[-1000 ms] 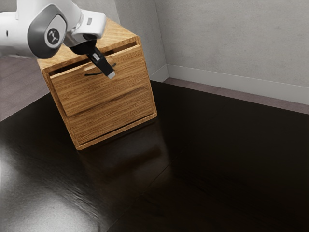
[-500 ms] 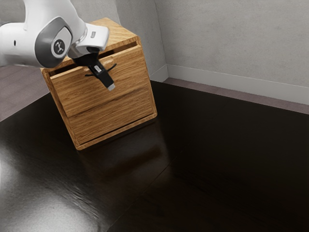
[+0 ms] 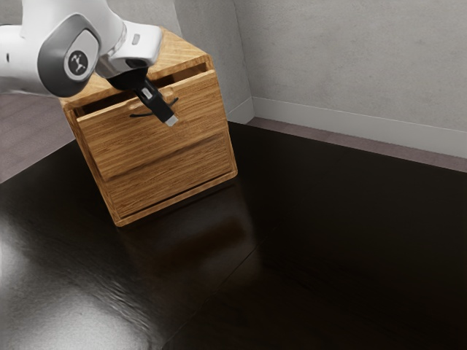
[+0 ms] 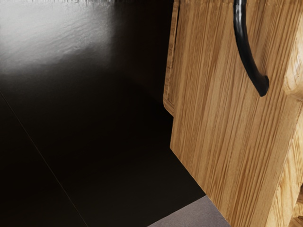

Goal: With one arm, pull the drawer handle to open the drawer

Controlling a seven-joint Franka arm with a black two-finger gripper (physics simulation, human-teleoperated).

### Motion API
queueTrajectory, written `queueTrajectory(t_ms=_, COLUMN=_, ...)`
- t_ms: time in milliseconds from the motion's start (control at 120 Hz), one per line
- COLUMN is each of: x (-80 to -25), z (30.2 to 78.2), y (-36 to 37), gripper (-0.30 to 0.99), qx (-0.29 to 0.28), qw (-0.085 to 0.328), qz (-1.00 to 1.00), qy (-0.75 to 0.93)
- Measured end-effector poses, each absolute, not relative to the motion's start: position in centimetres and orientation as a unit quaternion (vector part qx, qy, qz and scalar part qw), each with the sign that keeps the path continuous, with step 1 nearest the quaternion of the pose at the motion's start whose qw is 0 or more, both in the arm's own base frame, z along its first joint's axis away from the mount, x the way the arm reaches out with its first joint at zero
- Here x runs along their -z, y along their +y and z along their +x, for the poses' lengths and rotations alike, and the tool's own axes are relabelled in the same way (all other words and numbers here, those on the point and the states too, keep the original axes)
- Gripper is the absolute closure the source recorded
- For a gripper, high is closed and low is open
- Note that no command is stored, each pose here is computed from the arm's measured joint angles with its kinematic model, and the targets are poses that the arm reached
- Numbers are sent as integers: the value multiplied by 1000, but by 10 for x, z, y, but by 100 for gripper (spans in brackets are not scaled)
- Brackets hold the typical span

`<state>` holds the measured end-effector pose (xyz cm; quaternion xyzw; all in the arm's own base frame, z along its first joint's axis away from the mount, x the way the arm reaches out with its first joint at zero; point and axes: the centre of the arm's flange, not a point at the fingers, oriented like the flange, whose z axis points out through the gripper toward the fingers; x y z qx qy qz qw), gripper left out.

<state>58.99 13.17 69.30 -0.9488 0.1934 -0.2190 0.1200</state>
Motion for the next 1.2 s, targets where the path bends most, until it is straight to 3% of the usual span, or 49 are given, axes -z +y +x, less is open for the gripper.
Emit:
queueTrajectory(t_ms=183, x=-680, z=594, y=153, gripper=0, qx=210, qw=126, qz=-953, qy=177)
queueTrajectory(t_ms=683, x=-648, z=612, y=125, gripper=-3, qx=199, qw=117, qz=-953, qy=196)
queueTrajectory(t_ms=817, x=-647, z=612, y=118, gripper=3, qx=199, qw=115, qz=-952, qy=200)
queueTrajectory(t_ms=917, x=-664, z=603, y=115, gripper=26, qx=214, qw=114, qz=-949, qy=202)
queueTrajectory(t_ms=1100, x=-736, z=571, y=24, gripper=10, qx=285, qw=91, qz=-914, qy=273)
queueTrajectory(t_ms=1200, x=-766, z=549, y=15, gripper=6, qx=274, qw=60, qz=-923, qy=264)
